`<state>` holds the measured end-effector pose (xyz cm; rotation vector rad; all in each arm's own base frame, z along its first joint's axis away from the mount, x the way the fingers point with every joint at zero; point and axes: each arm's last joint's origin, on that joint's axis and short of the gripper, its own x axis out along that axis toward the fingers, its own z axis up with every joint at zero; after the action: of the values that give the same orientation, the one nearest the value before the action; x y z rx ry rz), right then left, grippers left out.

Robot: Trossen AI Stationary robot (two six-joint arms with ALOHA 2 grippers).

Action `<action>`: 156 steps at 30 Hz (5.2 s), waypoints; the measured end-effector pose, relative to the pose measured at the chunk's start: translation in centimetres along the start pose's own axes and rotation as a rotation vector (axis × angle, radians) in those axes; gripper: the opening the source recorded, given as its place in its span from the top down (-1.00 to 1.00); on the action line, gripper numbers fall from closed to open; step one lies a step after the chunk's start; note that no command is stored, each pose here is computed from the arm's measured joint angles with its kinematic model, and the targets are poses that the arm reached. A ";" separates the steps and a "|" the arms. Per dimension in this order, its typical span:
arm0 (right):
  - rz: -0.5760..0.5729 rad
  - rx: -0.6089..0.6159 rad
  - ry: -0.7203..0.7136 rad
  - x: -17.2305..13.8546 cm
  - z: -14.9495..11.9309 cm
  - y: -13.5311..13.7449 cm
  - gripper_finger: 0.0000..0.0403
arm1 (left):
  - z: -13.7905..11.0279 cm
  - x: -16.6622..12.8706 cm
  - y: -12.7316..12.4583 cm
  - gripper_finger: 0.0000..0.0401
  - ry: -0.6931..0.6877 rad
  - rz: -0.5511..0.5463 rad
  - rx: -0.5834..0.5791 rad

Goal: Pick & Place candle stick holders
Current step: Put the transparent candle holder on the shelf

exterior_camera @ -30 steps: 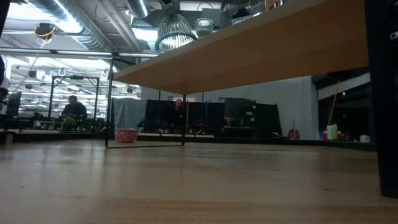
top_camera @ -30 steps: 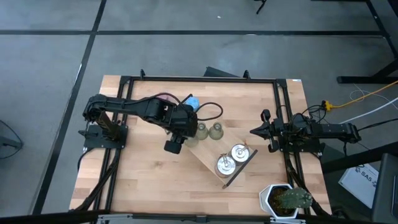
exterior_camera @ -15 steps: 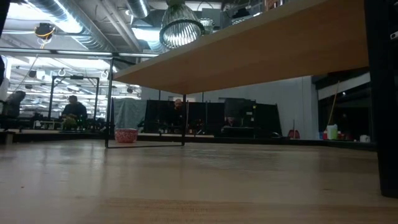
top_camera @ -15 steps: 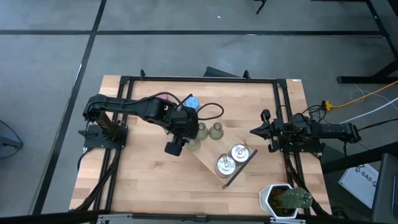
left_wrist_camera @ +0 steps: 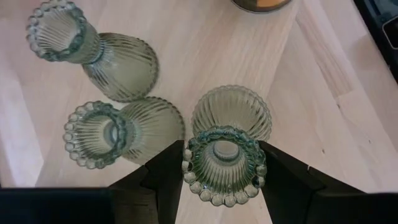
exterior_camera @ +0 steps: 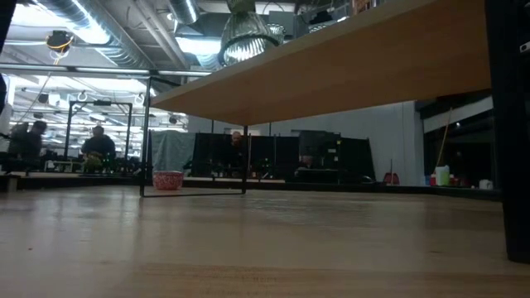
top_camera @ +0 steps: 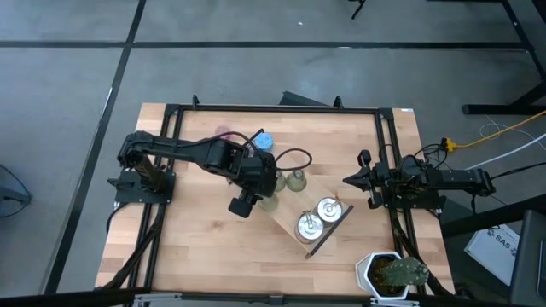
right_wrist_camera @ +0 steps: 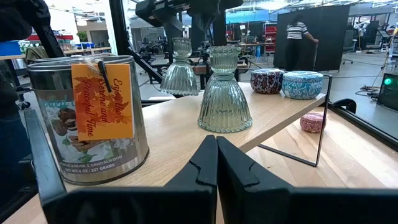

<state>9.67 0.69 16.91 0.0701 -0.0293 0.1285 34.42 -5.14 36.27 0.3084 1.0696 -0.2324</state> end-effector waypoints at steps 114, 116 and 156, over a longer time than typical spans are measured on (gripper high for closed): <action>0.000 0.000 0.000 0.0 0.0 0.0 1.00 | 1.1 -3.7 0.2 0.23 -0.046 -0.014 0.058; 0.000 0.000 0.000 0.0 0.0 0.0 1.00 | 1.2 -3.7 0.1 0.31 -0.051 -0.037 0.054; 0.000 0.000 0.000 0.0 0.0 0.0 1.00 | -0.6 2.6 -0.3 0.99 -0.026 -0.047 0.007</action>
<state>9.67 0.69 16.91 0.0701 -0.0293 0.1282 35.06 -5.34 33.65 0.2856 1.0511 -0.2813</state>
